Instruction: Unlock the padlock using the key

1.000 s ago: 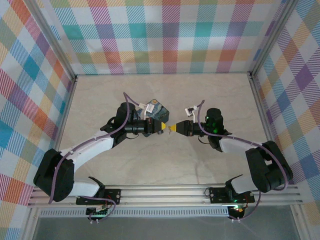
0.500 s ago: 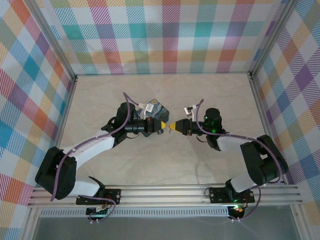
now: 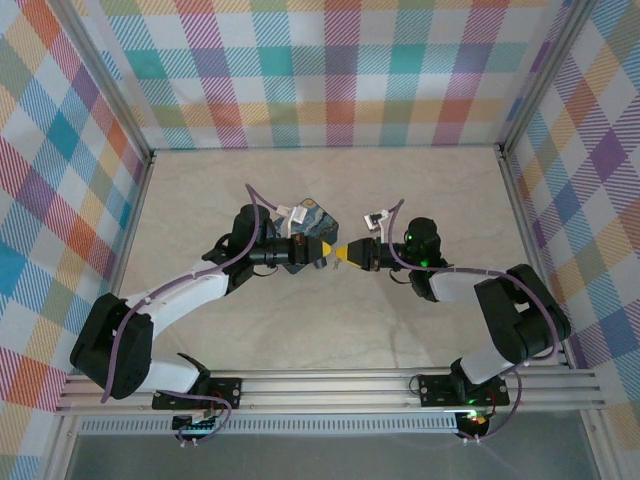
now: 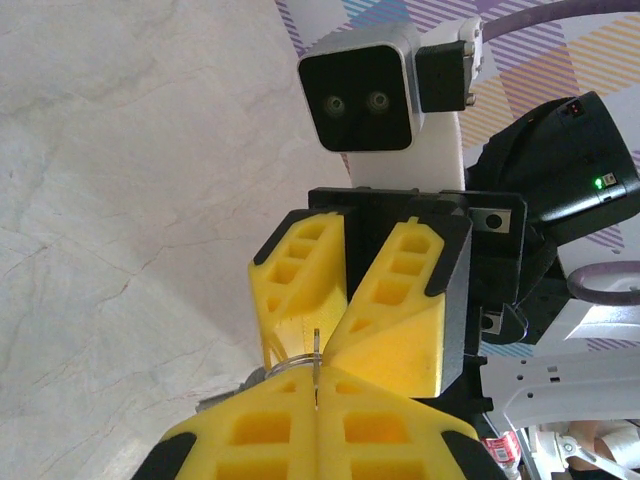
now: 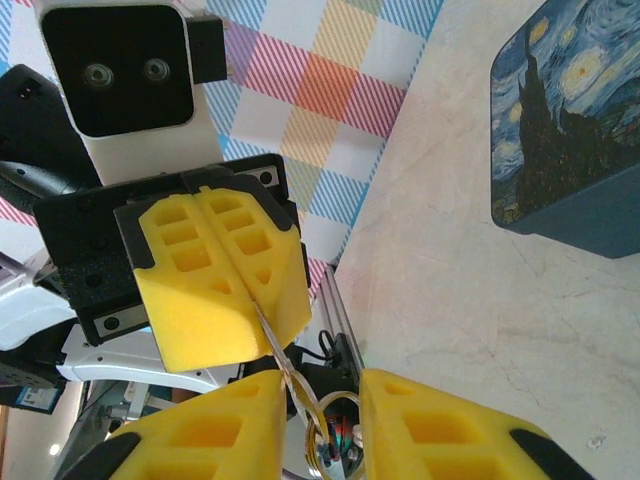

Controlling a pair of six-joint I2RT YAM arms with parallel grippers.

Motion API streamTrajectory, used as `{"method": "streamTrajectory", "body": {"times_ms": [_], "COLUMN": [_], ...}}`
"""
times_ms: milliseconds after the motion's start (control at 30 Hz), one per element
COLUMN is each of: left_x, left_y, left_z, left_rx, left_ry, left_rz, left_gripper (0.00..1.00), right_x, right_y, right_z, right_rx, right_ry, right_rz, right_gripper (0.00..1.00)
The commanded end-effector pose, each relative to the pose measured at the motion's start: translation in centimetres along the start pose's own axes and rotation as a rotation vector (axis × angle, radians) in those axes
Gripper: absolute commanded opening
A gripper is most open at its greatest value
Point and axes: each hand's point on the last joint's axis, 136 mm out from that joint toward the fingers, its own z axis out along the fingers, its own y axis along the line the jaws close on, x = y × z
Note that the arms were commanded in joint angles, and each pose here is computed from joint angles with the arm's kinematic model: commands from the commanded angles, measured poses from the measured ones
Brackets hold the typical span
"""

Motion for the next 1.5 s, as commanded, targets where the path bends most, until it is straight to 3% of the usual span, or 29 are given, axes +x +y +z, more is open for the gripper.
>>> {"method": "streamTrajectory", "body": {"times_ms": [0,233,533,667,733,867,967,1233,1467], "left_x": [-0.5,-0.3,0.3,0.3,0.0,-0.4,-0.7,0.0,1.9], "left_y": [-0.1,-0.4,0.2,1.2,2.0,3.5,4.3,8.6,11.5], "left_z": [-0.3,-0.5,-0.3,-0.3,-0.4,-1.1,-1.9,-3.2,-0.3], "left_rx": [0.019,0.033,0.024,-0.017,-0.055,-0.159,-0.235,-0.480,-0.716], "left_ry": [-0.017,-0.009,0.006,0.001,-0.008,-0.025,-0.048,-0.145,-0.208], "left_rz": [0.009,0.014,0.004,-0.016,-0.034,-0.045,-0.044,-0.127,-0.152], "left_gripper": [0.00,0.00,0.00,0.00,0.10,0.51,0.66,0.71,0.74], "right_x": [-0.3,-0.2,0.3,0.7,0.9,1.5,1.6,1.1,-0.8], "right_y": [1.9,2.2,3.3,3.4,2.9,1.6,0.6,-0.9,-3.2], "right_z": [0.1,0.0,0.0,0.0,-0.1,-0.8,-1.5,-3.2,-4.4], "right_rx": [-0.034,-0.035,-0.060,-0.049,-0.020,0.086,0.185,0.368,0.586], "right_ry": [0.015,0.012,0.028,0.036,0.035,0.034,0.013,-0.036,-0.054], "right_rz": [-0.069,-0.080,-0.126,-0.136,-0.133,-0.133,-0.139,-0.156,-0.117], "right_gripper": [0.22,0.17,0.00,0.00,0.00,0.00,0.00,0.00,0.00]}}
